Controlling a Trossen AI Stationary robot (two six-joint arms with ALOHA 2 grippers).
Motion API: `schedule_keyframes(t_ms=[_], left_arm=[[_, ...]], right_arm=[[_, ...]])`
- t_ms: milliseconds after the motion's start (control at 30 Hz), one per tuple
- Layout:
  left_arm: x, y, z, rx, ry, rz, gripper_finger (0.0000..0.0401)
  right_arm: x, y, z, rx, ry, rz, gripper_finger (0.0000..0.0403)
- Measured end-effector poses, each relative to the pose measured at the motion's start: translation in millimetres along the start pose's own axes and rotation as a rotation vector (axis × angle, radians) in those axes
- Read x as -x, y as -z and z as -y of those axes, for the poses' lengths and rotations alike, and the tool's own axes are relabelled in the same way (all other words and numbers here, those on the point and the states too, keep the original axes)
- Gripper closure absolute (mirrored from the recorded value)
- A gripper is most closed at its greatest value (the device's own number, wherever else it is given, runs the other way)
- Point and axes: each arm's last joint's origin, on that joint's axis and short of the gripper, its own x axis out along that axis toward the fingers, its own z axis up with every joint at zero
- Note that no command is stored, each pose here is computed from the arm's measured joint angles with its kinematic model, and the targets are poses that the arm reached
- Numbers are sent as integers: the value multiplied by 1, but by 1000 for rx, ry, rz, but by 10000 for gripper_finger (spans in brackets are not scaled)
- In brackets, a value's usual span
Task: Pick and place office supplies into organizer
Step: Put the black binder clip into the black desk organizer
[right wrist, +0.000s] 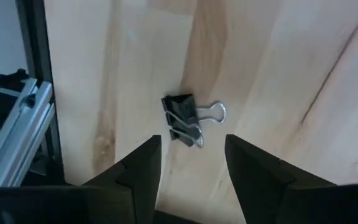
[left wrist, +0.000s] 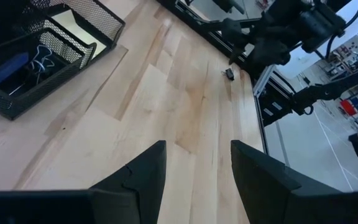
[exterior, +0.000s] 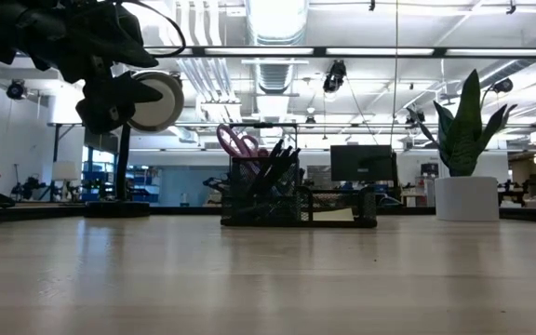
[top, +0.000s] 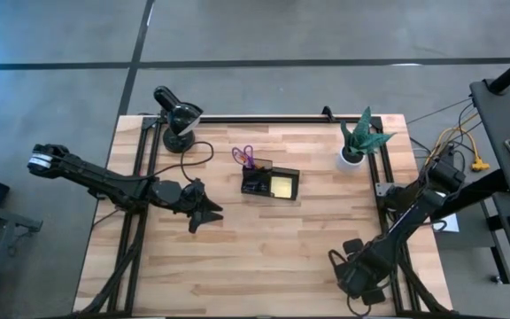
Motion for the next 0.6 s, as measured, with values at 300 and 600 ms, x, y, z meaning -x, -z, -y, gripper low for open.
schedule_keyframes(t_ms=[300, 600], left_arm=[[0, 0, 0, 1, -2, 3, 239], [0, 0, 0, 1, -5, 5, 239]], right_arm=[[-9, -1, 2, -7, -39, 31, 234], [-14, 2, 5, -27, -41, 14, 241]])
